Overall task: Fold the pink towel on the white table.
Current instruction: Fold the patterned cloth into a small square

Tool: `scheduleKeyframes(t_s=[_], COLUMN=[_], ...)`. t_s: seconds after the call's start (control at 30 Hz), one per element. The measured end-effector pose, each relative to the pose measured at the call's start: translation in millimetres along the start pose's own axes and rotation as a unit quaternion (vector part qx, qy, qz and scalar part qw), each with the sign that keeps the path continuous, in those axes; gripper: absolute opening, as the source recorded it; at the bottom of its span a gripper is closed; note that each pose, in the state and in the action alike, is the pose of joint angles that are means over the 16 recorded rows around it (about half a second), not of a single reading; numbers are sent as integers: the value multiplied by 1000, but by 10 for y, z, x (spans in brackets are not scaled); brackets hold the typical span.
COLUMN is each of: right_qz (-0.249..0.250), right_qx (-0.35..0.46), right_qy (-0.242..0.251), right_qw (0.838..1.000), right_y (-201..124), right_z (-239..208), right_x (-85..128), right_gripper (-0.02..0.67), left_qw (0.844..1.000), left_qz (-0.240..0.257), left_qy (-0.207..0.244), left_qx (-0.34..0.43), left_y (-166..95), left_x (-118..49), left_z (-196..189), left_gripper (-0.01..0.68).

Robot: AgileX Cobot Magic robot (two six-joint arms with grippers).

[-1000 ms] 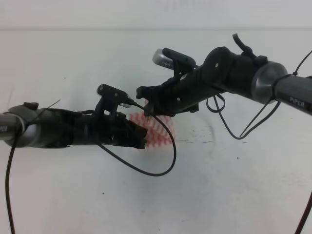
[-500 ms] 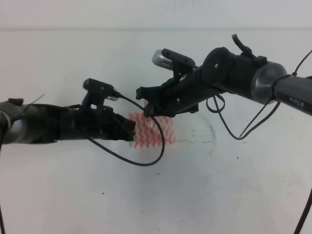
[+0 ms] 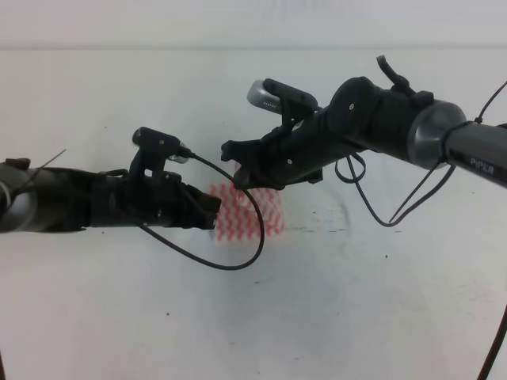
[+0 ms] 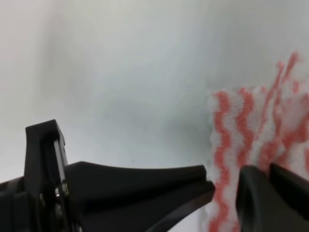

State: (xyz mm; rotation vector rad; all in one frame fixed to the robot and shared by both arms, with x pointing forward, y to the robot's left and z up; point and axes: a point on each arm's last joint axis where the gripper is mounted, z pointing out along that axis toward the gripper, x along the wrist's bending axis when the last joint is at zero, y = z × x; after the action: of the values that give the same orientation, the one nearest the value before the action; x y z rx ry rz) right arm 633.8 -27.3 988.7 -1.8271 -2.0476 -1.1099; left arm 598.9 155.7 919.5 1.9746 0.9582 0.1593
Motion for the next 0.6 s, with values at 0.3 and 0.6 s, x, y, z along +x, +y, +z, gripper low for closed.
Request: scheduleKeyframes(t_s=[0.3, 0.6], right_qz=[0, -2], right_qx=[-2, 1], right_qy=[0, -1], right_qw=[1000, 1000], right_y=[3, -11], right_z=[1, 22], right_x=[0, 0], right_gripper=[-16, -16], left_qw=[1000, 1000], left_qz=[-3, -4], left_qy=[4, 23], left_qx=[-1, 5], left_y=[-1, -12], left_x=[10, 44], left_z=[4, 4], left_gripper=[-3, -3])
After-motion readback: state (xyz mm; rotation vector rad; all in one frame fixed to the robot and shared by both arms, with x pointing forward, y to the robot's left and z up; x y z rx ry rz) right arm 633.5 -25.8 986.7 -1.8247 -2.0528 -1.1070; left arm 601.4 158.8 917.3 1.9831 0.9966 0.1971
